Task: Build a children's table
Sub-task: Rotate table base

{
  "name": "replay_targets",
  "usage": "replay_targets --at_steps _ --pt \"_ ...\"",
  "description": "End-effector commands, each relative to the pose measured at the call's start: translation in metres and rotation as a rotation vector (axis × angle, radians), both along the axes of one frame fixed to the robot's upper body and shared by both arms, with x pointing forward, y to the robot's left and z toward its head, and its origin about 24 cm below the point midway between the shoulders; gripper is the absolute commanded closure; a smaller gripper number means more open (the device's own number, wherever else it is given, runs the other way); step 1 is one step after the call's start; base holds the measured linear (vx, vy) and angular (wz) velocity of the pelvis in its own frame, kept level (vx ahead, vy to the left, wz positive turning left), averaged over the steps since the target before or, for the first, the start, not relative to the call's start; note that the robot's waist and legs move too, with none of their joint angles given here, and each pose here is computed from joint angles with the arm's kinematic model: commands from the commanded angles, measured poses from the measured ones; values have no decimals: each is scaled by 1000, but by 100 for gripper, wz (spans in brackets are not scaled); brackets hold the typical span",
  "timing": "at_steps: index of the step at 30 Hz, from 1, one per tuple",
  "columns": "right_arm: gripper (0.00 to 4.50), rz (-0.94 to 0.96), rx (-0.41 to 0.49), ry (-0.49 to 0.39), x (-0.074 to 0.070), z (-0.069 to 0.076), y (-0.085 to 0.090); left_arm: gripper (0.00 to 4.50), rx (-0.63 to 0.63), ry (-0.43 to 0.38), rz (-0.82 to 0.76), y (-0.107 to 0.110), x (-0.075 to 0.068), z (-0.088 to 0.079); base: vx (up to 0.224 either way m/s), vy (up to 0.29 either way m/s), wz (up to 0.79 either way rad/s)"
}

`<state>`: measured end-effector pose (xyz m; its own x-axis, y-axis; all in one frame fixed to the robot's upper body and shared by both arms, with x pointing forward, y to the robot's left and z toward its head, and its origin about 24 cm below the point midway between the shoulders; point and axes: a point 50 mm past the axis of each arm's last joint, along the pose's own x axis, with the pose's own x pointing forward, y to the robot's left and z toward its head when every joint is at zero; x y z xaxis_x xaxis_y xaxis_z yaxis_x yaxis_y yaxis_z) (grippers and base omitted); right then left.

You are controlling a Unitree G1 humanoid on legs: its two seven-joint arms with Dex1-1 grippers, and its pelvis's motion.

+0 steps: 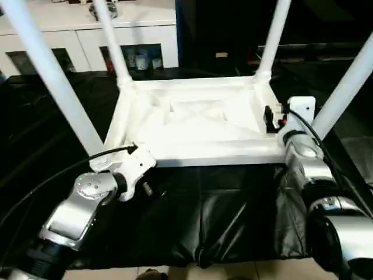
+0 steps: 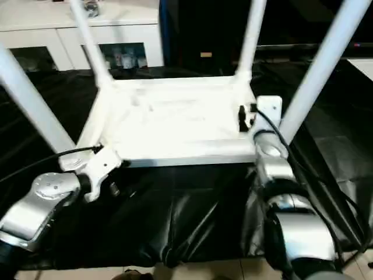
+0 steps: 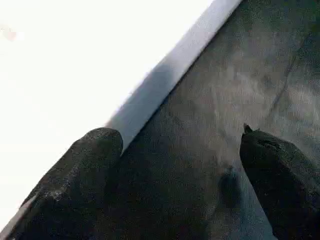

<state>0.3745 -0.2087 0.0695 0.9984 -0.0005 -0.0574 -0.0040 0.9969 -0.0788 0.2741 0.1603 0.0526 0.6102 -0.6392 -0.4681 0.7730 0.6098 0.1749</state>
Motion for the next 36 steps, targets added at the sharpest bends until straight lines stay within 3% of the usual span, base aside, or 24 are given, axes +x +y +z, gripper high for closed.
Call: replay_targets --at_steps 1,3,4,5,9,10,15,16,17,20,21,23,25,27,28,31,34,36 --pt "38 158 51 -53 -1 5 18 6 -43 -54 41 4 -1 6 0 0 0" --pt "38 287 97 -57 -6 3 34 6 -112 -79 121 7 -2 3 0 0 0" --pt "38 289 97 -57 -6 3 35 6 -113 -79 123 7 -2 3 0 0 0" --pt "38 354 74 -74 -13 -1 46 6 -174 -123 220 12 -5 -1 0 0 0" --pt "38 377 68 -86 -20 -5 53 6 -221 -161 315 18 -11 -6 0 0 0" --pt "12 389 103 -93 -35 -11 58 0 -252 -213 462 29 -25 -14 0 0 0" --pt "3 415 127 -112 -54 -11 55 0 -279 -284 626 38 -38 -15 0 0 0" --pt "3 435 159 -118 -66 -10 51 0 -287 -335 738 44 -43 -15 0 0 0" --pt "3 435 159 -118 -66 -10 51 0 -287 -335 738 44 -43 -15 0 0 0" --pt "3 446 180 -120 -85 -8 46 0 -344 -428 927 49 -50 -11 0 0 0" --pt "3 446 180 -120 -85 -8 46 0 -344 -428 927 49 -50 -11 0 0 0" --pt "3 493 200 -81 -102 -11 48 0 -357 -473 954 45 -53 -8 0 0 0" --pt "3 482 193 -55 -108 -12 47 0 -353 -493 989 48 -53 -7 0 0 0" --pt "3 469 151 -12 -115 -16 46 0 -370 -458 1053 55 -49 -10 0 0 0" --pt "3 414 129 41 -115 -23 41 0 -435 -433 1032 57 -42 -8 0 0 0" --pt "3 389 118 86 -116 -26 38 0 -474 -423 1002 56 -35 -6 0 0 0" --pt "3 313 70 179 -117 -35 30 0 -454 -434 942 64 -13 -3 0 0 0" --pt "3 300 74 199 -117 -36 29 0 -446 -438 941 67 -8 -2 0 0 0"
